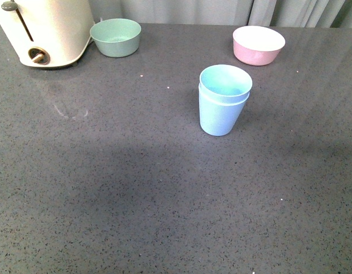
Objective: Stack blue cups with both arms
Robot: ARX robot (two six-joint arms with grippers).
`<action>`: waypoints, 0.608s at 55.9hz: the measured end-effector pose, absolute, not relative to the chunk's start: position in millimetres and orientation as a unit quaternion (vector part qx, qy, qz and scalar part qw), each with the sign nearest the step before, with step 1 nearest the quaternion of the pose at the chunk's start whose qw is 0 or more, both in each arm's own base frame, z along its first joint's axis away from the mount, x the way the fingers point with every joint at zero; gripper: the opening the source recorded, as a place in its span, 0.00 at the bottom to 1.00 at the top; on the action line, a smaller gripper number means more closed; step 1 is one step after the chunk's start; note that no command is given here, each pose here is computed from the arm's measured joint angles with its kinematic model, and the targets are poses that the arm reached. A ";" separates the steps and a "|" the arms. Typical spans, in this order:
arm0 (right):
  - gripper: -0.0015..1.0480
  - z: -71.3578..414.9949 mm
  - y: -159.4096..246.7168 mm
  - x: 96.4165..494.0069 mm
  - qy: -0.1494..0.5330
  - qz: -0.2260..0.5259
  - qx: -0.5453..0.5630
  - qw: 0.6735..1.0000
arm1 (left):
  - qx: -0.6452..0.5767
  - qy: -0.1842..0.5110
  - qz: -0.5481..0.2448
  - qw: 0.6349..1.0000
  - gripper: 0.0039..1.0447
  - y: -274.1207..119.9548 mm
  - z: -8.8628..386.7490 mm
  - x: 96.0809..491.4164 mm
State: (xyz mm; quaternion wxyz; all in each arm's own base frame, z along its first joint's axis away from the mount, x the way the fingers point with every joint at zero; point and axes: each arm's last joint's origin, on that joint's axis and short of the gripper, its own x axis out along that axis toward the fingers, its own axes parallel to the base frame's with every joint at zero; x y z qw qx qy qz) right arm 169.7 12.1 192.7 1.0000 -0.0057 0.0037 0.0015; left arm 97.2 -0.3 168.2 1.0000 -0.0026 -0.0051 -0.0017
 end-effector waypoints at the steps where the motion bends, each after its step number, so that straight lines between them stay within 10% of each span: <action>1: 0.02 191.5 11.6 168.1 0.004 0.001 -0.006 1.000 | -0.003 -0.005 -0.002 1.000 0.92 -0.3 168.2 97.2; 34: 0.02 172.5 0.3 130.8 -0.008 0.001 -0.005 1.000 | -0.002 -0.005 -0.002 1.000 0.92 -0.4 168.3 97.1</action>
